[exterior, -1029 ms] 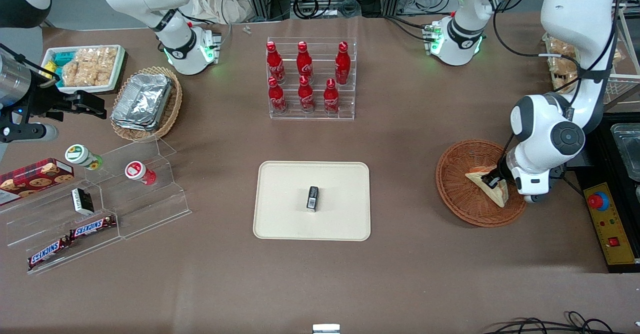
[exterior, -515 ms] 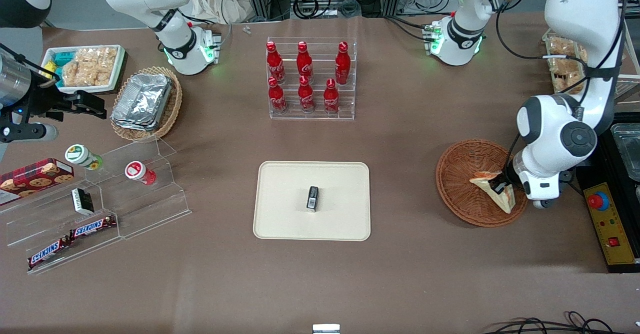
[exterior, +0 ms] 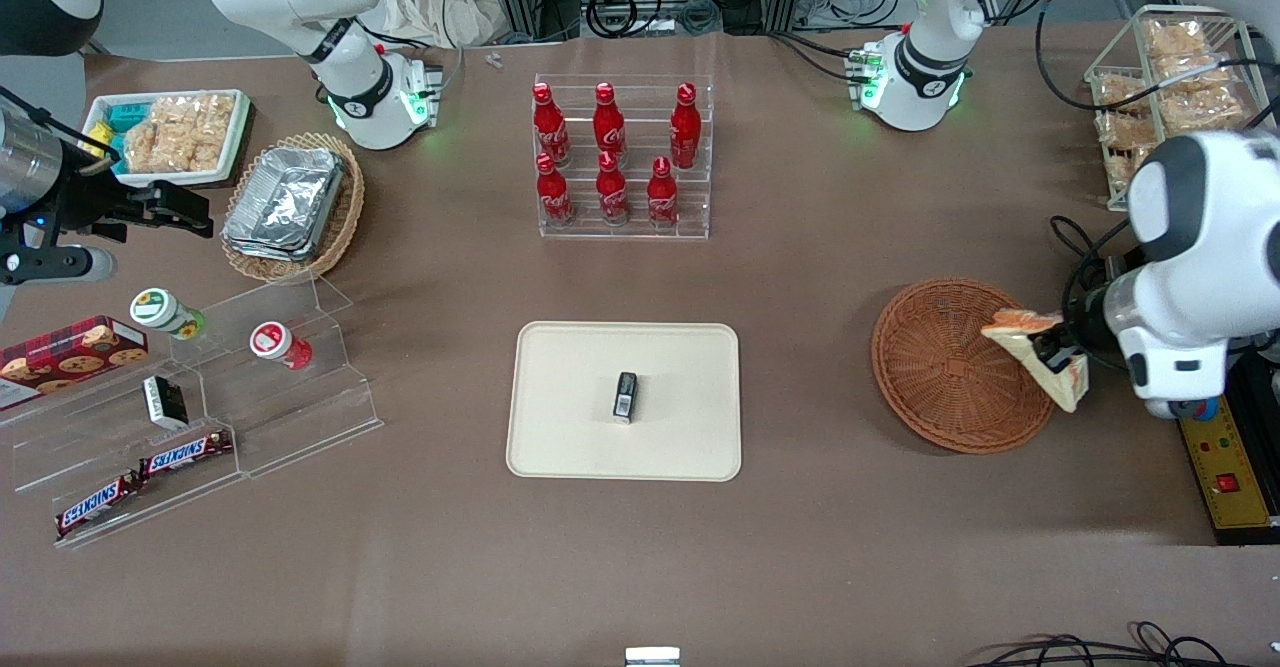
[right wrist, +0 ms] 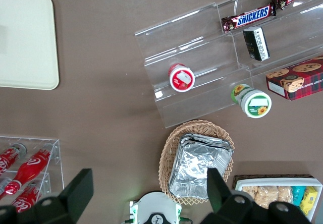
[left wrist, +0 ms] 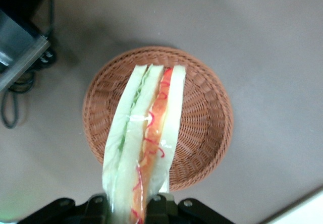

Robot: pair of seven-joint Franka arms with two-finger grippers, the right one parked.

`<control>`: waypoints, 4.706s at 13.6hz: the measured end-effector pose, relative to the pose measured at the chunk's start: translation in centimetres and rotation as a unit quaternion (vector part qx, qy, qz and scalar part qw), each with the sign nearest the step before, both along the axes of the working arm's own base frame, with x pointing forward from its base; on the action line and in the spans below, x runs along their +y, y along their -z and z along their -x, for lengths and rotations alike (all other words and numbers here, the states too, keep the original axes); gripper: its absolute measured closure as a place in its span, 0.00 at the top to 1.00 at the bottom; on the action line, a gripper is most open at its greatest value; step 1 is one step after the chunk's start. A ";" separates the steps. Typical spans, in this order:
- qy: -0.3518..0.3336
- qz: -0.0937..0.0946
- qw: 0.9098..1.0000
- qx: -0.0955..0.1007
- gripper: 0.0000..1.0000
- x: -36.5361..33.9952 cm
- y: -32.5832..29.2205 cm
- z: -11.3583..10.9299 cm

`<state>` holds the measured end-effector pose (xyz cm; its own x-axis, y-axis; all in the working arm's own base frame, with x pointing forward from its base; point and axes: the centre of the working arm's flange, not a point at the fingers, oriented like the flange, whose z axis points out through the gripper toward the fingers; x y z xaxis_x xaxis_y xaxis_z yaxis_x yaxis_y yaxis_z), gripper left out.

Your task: Place sandwich from basket to tray

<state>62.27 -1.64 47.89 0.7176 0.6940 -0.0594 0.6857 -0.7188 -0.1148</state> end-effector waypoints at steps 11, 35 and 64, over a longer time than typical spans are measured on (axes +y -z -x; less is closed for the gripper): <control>0.219 0.047 0.974 -0.009 0.19 -13.4 -6.6 0.8; 0.310 0.084 0.946 -0.034 0.19 -40.0 24.2 0.4; 0.297 0.058 0.951 -0.057 1.00 -20.2 -3.8 -2.1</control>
<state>64.42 -21.81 51.72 0.9874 0.1577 -0.0091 0.1580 -0.9867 0.0392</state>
